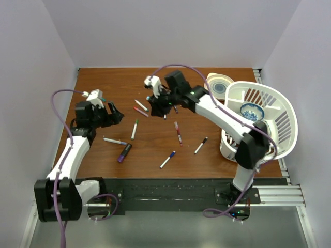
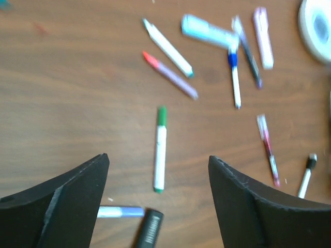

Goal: Open the pen caps

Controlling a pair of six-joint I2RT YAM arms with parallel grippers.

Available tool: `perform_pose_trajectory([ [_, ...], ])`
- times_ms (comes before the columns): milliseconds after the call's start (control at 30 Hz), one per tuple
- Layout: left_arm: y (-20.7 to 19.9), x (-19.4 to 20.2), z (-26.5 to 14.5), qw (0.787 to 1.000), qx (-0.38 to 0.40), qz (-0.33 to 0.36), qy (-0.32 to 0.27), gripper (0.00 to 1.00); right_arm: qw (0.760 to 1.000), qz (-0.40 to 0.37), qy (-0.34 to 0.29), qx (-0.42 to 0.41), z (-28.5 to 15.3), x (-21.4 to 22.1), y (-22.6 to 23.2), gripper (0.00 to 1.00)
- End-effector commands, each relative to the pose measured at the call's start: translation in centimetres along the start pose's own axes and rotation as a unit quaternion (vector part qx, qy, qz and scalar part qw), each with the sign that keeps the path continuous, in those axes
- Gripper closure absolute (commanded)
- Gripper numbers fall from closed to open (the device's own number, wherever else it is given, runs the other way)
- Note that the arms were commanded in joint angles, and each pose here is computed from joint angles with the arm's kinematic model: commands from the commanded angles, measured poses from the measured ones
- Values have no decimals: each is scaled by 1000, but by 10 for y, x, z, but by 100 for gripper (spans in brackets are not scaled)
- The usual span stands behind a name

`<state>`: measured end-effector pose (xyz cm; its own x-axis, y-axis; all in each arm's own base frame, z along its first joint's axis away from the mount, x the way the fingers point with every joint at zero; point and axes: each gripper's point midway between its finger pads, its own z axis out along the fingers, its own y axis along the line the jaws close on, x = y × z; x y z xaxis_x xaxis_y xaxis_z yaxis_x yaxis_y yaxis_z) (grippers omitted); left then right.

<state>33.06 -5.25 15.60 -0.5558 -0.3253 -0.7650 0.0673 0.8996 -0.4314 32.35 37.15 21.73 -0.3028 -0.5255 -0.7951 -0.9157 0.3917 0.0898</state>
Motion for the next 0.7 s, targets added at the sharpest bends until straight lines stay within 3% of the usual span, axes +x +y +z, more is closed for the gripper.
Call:
perform_pose_trajectory([
  [0, -26, 26, 24, 996, 27, -5, 86, 21, 994, -61, -36, -86, -41, 21, 53, 54],
  [233, -27, 58, 53, 979, -78, 88, 164, 31, 989, -31, -102, -98, -70, 39, 43, 55],
  [367, -24, 76, 77, 956, -130, 140, 221, 35, 988, -7, -112, -110, -75, 45, 40, 55],
  [433, -29, 63, 90, 951, -147, 168, 215, 42, 986, -3, -113, -121, -74, 49, 43, 55],
  [567, -20, 72, 115, 927, -178, 197, 266, 49, 985, 5, -111, -133, -73, 52, 46, 55],
  [667, -20, 57, 125, 922, -195, 209, 261, 53, 984, 7, -109, -137, -73, 53, 48, 55],
])
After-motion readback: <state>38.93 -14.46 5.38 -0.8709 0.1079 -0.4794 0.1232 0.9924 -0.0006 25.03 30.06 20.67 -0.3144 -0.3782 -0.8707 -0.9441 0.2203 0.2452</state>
